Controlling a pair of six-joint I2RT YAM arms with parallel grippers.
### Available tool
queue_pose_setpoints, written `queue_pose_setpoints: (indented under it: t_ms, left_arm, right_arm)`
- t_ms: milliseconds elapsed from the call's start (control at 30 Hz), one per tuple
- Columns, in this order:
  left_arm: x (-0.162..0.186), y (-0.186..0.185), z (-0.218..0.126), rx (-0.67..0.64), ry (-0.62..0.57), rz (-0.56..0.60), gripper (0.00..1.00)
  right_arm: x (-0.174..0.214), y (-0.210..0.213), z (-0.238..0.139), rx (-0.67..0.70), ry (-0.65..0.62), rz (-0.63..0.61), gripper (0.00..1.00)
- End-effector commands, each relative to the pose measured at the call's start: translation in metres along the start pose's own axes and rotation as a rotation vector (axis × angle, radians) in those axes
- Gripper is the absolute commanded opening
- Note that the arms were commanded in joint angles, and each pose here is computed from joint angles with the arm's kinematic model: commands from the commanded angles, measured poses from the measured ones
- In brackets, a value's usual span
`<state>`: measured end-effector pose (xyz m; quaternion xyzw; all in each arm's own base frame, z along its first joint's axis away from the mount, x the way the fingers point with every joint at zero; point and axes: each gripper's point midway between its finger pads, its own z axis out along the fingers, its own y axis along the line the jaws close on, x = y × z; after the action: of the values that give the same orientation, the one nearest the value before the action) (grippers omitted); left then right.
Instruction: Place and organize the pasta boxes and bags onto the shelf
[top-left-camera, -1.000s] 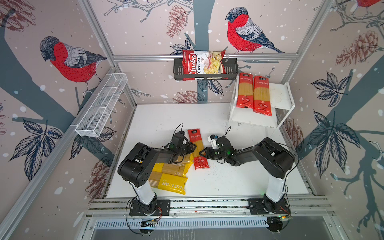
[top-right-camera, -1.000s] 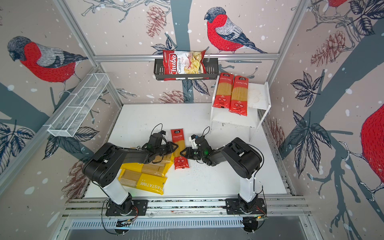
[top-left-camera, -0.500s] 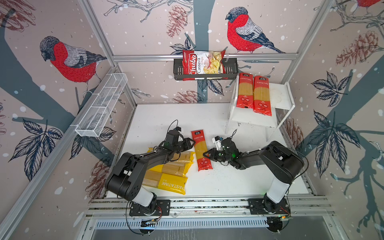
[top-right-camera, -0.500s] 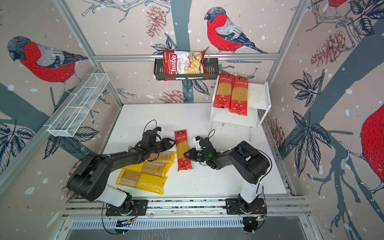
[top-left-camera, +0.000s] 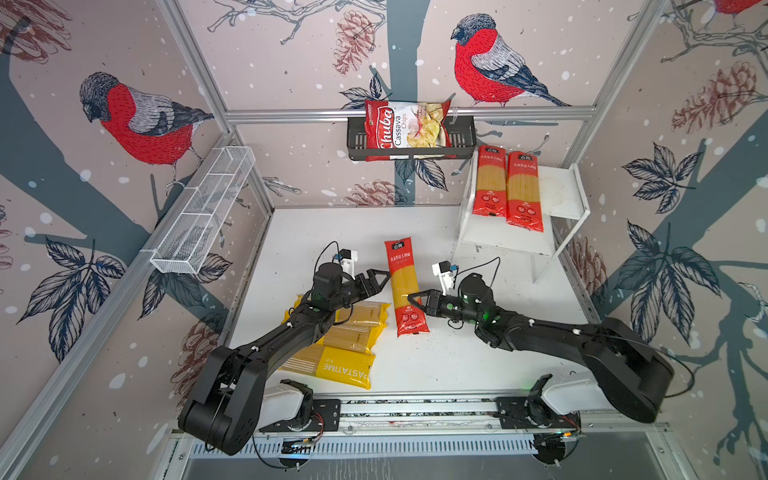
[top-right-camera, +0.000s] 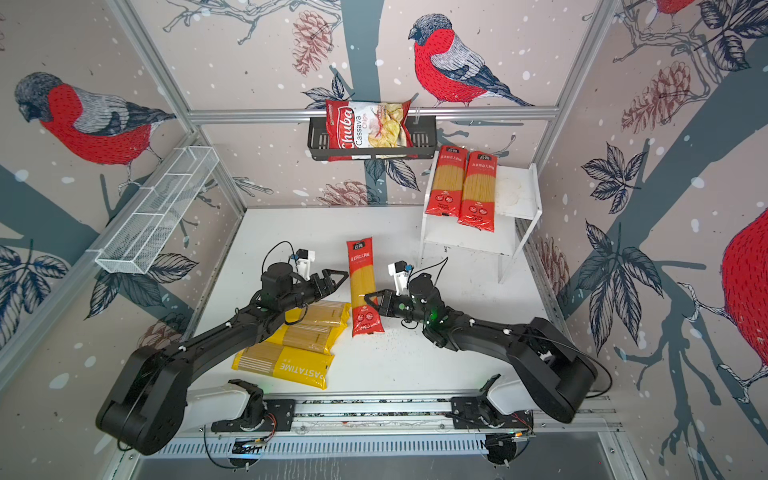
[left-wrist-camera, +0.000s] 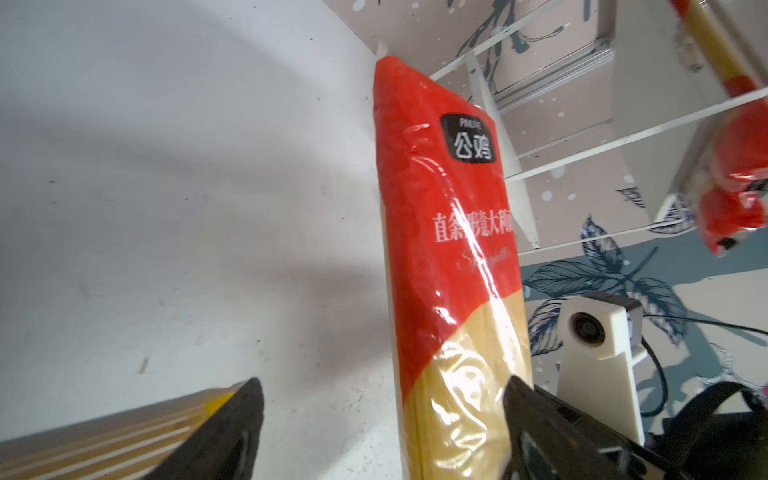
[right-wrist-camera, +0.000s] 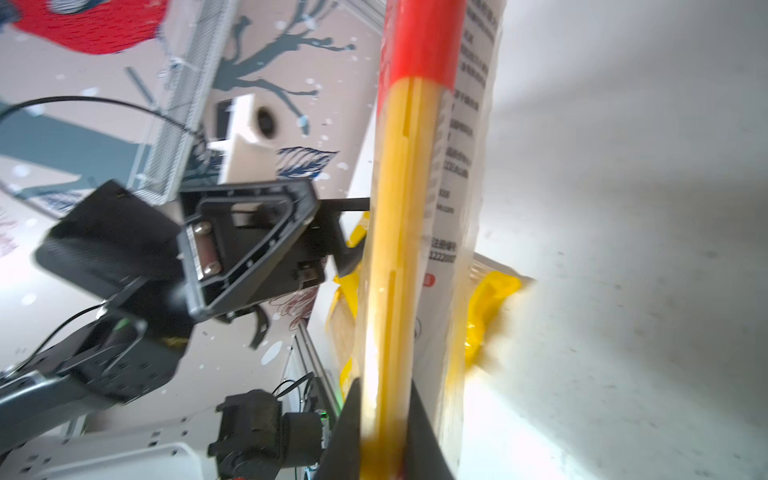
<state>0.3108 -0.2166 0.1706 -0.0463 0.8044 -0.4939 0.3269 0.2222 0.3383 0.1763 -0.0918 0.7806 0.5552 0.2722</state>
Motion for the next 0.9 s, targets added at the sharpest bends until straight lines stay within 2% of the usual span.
queue_pose_setpoints:
  t_ms: [0,67,200,400,533,867]
  left_arm:
    - [-0.006,-0.057,-0.002,0.197,-0.029,0.081,0.89]
    - [0.002,-0.075,0.002,0.251,-0.010,0.120,0.88]
    - [0.005,-0.084,0.003,0.313,0.001,0.109,0.81]
    - [-0.004,-0.118,-0.009,0.449,-0.031,0.128,0.58]
    - [-0.006,-0.132,-0.010,0.482,-0.024,0.146,0.43]
    - [-0.017,-0.154,-0.013,0.519,-0.045,0.157,0.20]
  right_arm:
    - [-0.022,0.045,-0.009,-0.108,-0.084,-0.144,0.05]
    - [-0.020,0.056,-0.011,-0.127,-0.070,-0.167,0.04]
    - [-0.022,0.082,-0.023,-0.188,-0.082,-0.213,0.04]
    - [-0.024,0.089,-0.027,-0.188,-0.085,-0.220,0.06]
    - [-0.025,0.086,-0.026,-0.175,-0.087,-0.201,0.13]
    - [-0.025,0.070,-0.036,-0.134,-0.145,-0.102,0.31]
